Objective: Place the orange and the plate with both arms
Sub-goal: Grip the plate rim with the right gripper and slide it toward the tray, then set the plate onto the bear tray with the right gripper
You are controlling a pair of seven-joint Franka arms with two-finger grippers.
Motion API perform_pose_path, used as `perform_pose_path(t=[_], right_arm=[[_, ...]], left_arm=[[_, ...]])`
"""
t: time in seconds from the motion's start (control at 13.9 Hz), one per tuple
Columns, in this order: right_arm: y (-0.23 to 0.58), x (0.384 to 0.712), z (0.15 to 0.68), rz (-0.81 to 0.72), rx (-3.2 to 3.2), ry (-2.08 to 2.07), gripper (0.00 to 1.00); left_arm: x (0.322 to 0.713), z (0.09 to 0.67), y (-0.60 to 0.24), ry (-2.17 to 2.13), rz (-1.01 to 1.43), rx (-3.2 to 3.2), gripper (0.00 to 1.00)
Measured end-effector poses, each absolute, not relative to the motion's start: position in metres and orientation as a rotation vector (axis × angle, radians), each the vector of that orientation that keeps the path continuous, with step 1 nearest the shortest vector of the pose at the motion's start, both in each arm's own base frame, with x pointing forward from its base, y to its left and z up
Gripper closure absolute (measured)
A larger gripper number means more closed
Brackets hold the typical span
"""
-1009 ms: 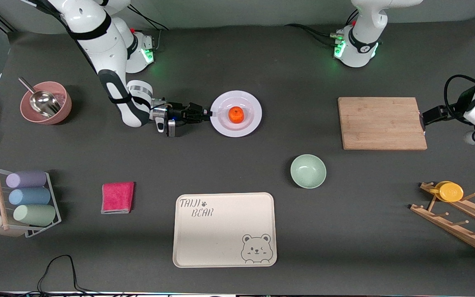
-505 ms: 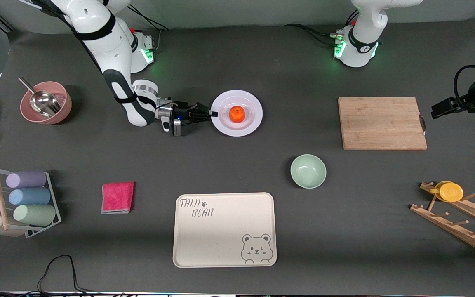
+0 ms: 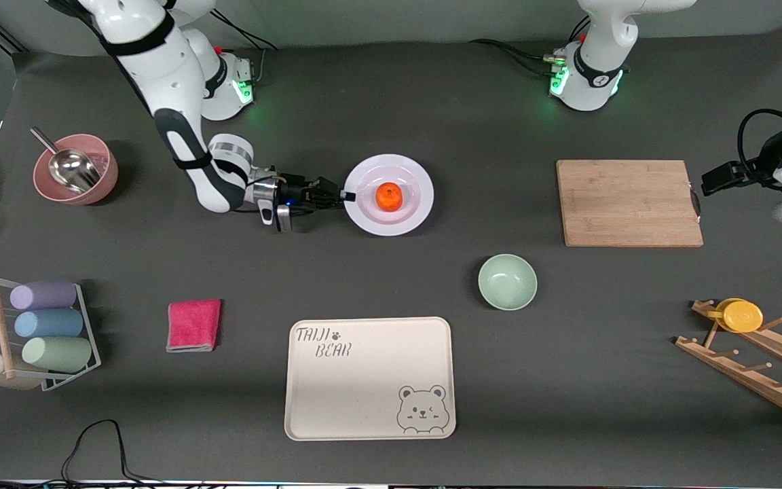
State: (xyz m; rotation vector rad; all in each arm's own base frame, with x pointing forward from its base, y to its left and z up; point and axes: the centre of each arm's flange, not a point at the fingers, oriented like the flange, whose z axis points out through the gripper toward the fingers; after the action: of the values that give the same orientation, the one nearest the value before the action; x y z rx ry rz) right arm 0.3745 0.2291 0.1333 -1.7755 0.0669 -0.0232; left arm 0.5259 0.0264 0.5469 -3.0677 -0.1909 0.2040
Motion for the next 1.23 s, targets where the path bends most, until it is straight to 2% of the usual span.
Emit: perform_pose_path(t=[0.36,0.58,0.79,1.23], right_arm=[[0.183,0.432,0.251,0.028,-1.775,0.07,0.96],[0.188,0.458,0.29,0.006,-1.768,0.048,0.96],[0.194,0.5,0.282,-0.019,-1.776,0.039,0.96],[0.182,0.639,0.22,-0.086,-1.808,0.083,0.96]], left_arm=[[0.526,0.547,0.027,-0.184,0.205,-3.068,0.0],[0.526,0.549,0.027,-0.179,0.198,-3.07,0.0],[0.528,0.555,0.025,-0.171,0.18,-3.074,0.0],[0.53,0.56,0.024,-0.166,0.162,-3.08,0.0]])
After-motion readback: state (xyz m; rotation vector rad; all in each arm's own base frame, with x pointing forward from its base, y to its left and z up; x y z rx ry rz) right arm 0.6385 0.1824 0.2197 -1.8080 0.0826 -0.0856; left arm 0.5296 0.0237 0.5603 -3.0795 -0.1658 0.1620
